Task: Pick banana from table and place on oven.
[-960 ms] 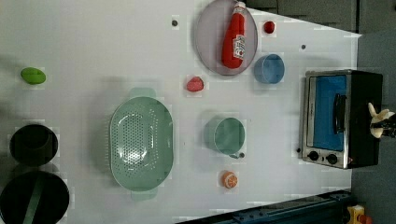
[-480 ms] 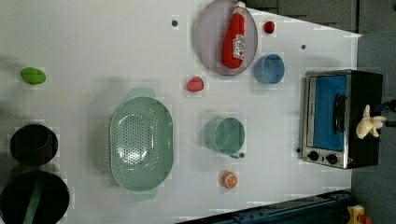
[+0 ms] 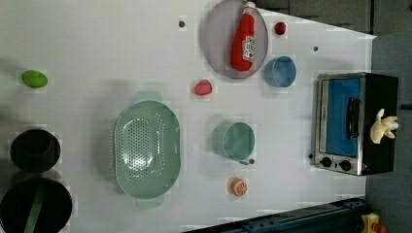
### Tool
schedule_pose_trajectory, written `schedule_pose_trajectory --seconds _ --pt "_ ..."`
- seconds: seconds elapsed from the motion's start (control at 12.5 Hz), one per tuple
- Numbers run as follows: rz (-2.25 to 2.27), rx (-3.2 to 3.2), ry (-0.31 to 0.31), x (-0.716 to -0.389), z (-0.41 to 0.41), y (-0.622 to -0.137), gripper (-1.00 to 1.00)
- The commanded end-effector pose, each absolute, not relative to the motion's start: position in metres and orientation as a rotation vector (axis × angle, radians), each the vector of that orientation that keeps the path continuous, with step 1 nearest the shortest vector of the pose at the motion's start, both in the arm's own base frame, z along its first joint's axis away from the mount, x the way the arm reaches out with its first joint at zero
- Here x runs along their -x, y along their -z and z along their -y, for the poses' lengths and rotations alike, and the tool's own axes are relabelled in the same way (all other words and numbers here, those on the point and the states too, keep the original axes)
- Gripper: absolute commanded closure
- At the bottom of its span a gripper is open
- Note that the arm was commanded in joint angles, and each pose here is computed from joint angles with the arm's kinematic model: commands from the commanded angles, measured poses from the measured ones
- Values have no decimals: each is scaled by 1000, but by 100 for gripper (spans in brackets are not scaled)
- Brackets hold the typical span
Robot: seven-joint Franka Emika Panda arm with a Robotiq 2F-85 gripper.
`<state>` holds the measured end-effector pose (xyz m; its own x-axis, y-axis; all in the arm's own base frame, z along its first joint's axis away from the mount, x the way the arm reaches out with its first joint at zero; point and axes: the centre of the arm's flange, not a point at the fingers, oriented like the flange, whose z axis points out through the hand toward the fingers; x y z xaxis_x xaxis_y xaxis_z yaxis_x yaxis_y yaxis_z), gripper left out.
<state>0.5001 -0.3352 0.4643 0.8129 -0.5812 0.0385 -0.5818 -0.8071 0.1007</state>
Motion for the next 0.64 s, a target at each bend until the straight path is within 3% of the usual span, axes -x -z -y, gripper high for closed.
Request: schedule_pose_trajectory --seconds 0.08,0.16,0.24,0.32,0.4,0.64 --pt "880 -2946 -216 -503 300 -567 -100" --pt "918 -2963 -204 -506 272 -580 -100" --pt "962 -2977 -145 -507 241 -587 -100" --pt "1041 -2970 -44 -506 208 -589 -100" --pt "1288 -2864 55 -510 108 -606 -100" --pt "1328 -2836 4 -510 47 -621 -100"
